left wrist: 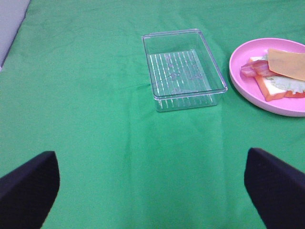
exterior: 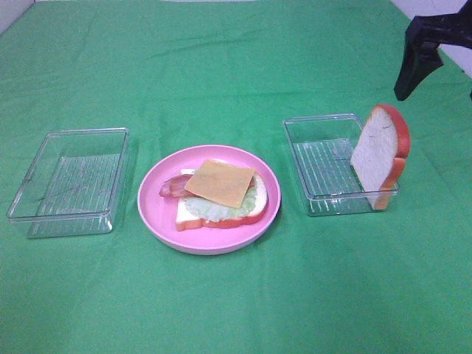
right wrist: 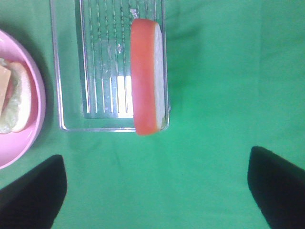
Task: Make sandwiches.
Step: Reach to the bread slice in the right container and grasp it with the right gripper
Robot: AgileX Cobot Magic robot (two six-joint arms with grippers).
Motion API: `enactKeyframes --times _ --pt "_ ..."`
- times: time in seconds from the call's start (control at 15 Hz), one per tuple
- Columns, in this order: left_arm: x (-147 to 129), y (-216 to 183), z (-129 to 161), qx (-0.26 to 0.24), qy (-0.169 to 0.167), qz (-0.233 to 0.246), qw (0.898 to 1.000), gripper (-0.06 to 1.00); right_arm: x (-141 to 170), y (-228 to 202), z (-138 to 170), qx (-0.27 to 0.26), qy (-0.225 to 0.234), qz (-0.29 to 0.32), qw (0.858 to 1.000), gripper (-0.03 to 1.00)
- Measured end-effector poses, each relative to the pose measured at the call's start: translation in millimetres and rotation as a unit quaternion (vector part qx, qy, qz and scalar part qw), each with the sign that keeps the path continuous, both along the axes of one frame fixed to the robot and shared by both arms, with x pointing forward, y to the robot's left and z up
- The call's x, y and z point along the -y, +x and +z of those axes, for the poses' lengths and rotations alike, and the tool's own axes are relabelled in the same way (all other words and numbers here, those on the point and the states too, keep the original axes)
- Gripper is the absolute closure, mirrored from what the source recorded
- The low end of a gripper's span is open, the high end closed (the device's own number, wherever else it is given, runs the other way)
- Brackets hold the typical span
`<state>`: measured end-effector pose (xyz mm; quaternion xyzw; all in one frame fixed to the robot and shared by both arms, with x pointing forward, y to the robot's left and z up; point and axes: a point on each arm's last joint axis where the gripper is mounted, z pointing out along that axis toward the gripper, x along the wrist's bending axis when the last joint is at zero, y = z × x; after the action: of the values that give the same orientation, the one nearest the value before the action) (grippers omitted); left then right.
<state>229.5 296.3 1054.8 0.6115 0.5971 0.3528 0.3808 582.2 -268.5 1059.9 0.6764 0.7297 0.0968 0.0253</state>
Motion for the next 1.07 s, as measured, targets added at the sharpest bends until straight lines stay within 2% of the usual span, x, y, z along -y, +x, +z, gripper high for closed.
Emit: enactKeyframes --times 0.27,0.47,0.6,0.8,0.87,1.0,1.07 --pt "0.0 0.0 0.0 0.000 0.000 0.000 1.000 -0.05 -5.7 48.8 -43.4 -0.041 0.013 -0.002 0.999 -0.02" --pt "0.0 0.0 0.0 0.000 -0.001 0.000 1.000 -0.05 -7.7 64.1 -65.1 -0.058 0.017 0.005 0.998 -0.02" --pt "0.0 0.0 0.0 0.000 -0.001 0.000 1.000 -0.05 -10.5 70.3 -91.4 -0.090 0.029 0.004 0.996 -0.02" --pt "0.0 0.0 0.0 0.000 -0.001 0.000 1.000 -0.05 -10.8 68.2 -95.4 -0.109 0.030 0.005 0.994 0.02" --pt "0.0 0.0 0.0 0.000 -0.001 0.000 1.000 -0.05 -10.8 66.3 -95.3 -0.120 0.029 0.007 0.992 0.13" --pt "0.0 0.0 0.0 0.000 -0.001 0.000 1.000 -0.05 -10.7 64.6 -95.2 -0.129 0.029 0.006 0.991 0.47" --pt "0.0 0.0 0.0 0.000 -0.001 0.000 1.000 -0.05 -10.7 64.6 -95.2 -0.129 0.029 0.005 0.991 0.55"
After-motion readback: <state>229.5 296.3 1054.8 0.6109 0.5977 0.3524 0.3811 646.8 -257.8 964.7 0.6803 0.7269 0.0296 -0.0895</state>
